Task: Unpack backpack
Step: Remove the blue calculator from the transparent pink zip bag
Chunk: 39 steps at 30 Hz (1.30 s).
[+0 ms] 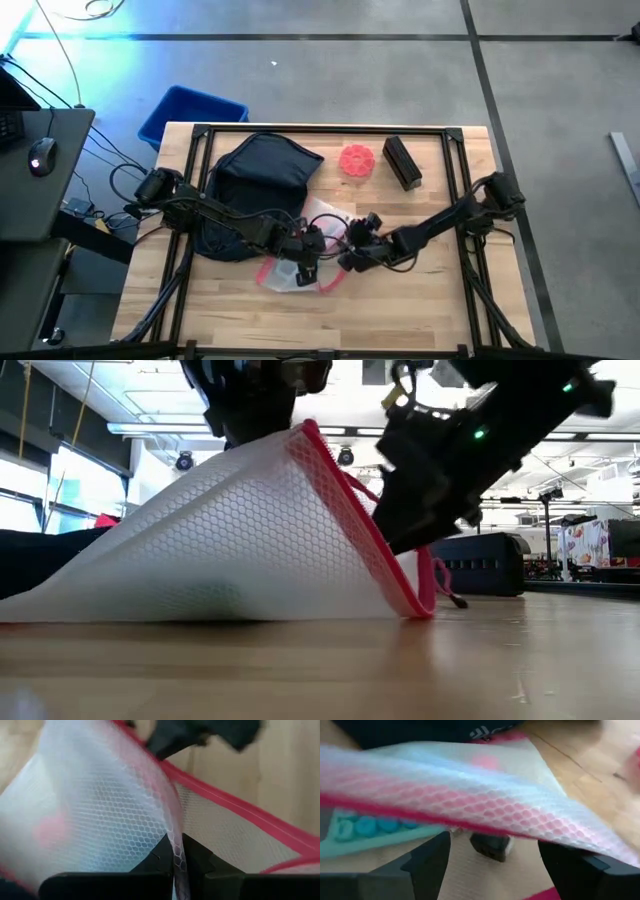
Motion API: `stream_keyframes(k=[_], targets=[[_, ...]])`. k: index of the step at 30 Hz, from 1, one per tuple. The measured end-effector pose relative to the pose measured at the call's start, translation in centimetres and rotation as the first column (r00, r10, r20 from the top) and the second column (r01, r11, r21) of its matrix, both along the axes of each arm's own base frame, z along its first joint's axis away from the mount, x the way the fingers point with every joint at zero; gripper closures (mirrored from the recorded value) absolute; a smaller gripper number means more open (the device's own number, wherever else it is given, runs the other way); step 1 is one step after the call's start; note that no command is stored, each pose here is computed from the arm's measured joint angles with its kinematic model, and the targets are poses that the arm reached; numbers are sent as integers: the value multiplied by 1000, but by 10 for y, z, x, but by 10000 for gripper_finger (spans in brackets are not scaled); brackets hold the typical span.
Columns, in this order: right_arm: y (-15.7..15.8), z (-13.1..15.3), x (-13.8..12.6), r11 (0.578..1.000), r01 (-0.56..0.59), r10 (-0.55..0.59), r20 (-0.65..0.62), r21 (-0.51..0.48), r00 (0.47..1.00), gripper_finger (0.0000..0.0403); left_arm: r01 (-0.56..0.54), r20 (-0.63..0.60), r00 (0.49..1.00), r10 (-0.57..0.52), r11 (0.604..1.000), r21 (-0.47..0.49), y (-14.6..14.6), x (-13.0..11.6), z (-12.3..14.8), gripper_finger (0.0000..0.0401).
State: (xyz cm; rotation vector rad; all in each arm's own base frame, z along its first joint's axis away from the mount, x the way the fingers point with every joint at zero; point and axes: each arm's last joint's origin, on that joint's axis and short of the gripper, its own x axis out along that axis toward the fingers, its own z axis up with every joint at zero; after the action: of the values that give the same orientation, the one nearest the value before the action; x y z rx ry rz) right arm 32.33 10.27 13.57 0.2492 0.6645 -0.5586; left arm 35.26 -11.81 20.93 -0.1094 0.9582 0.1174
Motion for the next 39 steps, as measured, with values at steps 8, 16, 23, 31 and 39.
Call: stream_keyframes(k=[8, 16, 23, 31, 39], targets=[[-13, -11, 19, 999, -13, 11, 70, 29, 997, 123, 87, -2, 996, -87, 996, 25, -5, -1, 0, 401], [-25, -39, 24, 991, 44, -46, 19, 125, 999, 136, 103, -5, 995, -103, 994, 25, -7, -2, 0, 401], [-24, -42, 24, 992, 42, -45, 15, 120, 999, 257, 90, -4, 996, -90, 996, 21, -8, -2, 0, 401], [-8, -43, 20, 991, -22, 22, 1, 129, 1000, 394, 23, -46, 999, -21, 998, 56, -5, -7, -3, 401], [23, -23, 11, 970, -151, 142, 59, 191, 988, 364, 22, -10, 1000, -22, 999, 45, -4, -10, 12, 401]])
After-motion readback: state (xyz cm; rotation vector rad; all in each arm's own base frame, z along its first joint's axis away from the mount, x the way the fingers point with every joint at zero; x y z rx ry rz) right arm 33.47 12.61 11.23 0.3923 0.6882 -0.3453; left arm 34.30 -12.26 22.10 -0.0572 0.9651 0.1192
